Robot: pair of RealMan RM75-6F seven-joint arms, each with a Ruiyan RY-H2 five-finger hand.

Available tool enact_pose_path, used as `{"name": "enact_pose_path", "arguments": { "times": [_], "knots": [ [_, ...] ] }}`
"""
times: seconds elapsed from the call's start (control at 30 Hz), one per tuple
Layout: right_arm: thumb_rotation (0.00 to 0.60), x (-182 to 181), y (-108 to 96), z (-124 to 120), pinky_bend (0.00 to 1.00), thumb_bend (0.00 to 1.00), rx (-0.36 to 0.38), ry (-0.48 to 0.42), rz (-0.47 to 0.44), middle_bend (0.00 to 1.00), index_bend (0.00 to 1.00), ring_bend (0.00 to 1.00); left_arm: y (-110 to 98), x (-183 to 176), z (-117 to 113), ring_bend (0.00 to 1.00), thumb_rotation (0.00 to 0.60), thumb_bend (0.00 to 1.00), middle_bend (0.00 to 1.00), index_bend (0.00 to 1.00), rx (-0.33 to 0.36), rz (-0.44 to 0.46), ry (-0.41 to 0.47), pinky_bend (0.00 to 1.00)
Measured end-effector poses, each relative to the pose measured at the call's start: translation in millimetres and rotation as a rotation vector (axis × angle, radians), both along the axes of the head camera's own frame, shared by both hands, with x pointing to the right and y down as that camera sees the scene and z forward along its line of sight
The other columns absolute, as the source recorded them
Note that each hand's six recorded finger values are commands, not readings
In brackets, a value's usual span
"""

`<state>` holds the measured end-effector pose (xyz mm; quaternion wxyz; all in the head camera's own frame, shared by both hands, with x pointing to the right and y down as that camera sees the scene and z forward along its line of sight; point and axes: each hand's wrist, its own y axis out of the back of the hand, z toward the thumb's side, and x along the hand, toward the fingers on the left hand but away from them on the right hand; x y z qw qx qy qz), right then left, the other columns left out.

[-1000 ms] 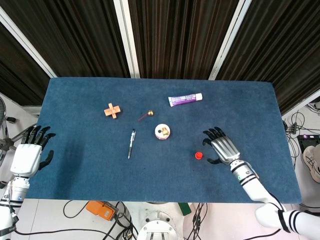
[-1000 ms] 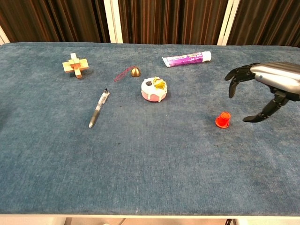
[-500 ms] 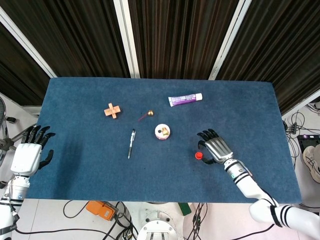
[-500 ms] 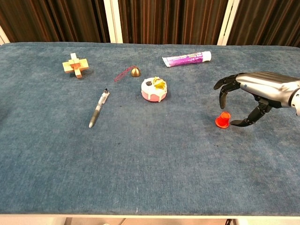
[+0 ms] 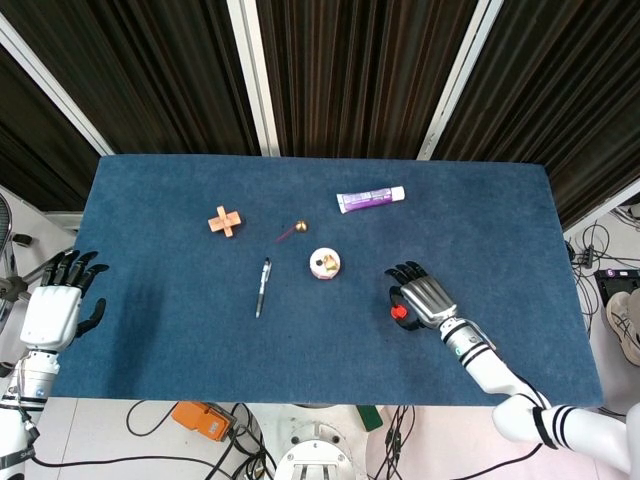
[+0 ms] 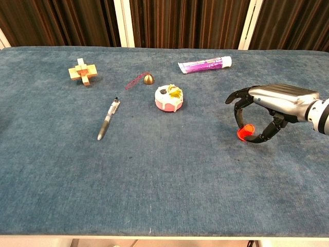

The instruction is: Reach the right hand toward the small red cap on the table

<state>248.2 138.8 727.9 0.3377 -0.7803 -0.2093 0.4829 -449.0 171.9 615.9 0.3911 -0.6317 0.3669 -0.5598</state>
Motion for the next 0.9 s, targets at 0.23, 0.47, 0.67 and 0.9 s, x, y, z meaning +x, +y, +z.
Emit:
{"name": "enact_pose_path", "arguments": {
  "times": [0.23, 0.47, 0.67, 0.9],
  "knots": [
    [0.600, 0, -13, -11, 0.12, 0.56, 0.038, -0.005, 0.009, 0.20, 0.68, 0.14, 0, 0, 0, 0.08, 0.600, 0.40, 0.12, 0.24, -0.001, -0.008, 0.005, 0.06],
    [0.600, -23, -51, -45, 0.12, 0.56, 0.111, -0.086, 0.017, 0.20, 0.68, 0.14, 0, -1, 0, 0.08, 0.600, 0.40, 0.12, 0.24, -0.002, -0.007, 0.001, 0.06],
    [0.600, -58, -95, -90, 0.12, 0.56, 0.184, -0.202, 0.026, 0.20, 0.69, 0.14, 0, 0, 0, 0.08, 0.600, 0.40, 0.12, 0.24, -0.002, -0.004, 0.000, 0.06],
    [0.600, -102, -128, -134, 0.12, 0.56, 0.197, -0.316, 0.018, 0.20, 0.69, 0.14, 0, -1, -1, 0.08, 0.600, 0.40, 0.12, 0.24, 0.002, -0.009, 0.000, 0.06]
  ]
}}
